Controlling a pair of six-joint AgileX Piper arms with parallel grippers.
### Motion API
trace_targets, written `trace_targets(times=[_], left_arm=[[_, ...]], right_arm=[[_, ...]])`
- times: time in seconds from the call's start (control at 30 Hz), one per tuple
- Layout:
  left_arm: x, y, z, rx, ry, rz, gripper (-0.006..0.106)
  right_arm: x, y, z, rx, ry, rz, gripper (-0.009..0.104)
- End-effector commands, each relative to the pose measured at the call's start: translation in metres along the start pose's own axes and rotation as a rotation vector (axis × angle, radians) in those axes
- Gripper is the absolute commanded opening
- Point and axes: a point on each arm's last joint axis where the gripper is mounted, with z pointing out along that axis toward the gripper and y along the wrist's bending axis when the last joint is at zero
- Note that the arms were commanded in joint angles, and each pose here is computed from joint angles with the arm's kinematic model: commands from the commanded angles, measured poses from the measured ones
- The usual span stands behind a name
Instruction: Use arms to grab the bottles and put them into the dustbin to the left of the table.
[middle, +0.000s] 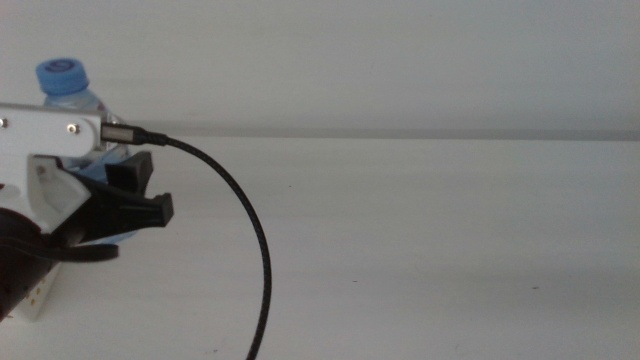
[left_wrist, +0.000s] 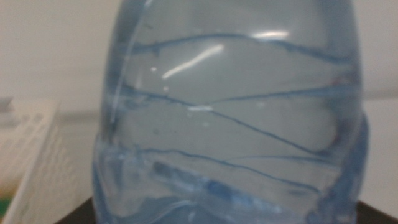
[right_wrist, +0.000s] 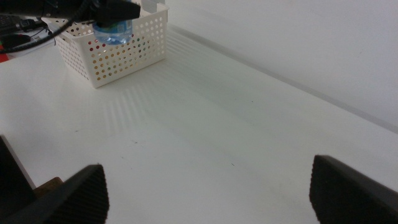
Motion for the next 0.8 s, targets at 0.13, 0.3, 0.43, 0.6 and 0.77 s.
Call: trace_targets(times=[0.13,0.3,0.43,0.6,0.77], left_arm=[[-0.011,-0.014,-0.003,0.169,-0.087,-0.025,-0.002],[-0.016,-0.009,0.000,0.214,-0.022,-0.046,0.003],[-0.031,0.006,0.000,0.182,0.146,-0.057,0.010],[-0.058,0.029,-0.008,0.110,0.321,-0.011,0.019],[-0.086,0.049,-0.003,0.111,0.430,0.052,0.021]], right_arm=[[0.000,0.000,0.000,0.003,-0.011,0.000,0.086],[0.000,0.000,0.000,0.003,-0.011,0.000,0.086],[0.000,0.000,0.000,0.003,-0.011,0.000,0.086],[0.000,0.000,0.000,0.003,-0.011,0.000,0.086],[0.000,0.000,0.000,0.003,-0.011,0.000,0.086]])
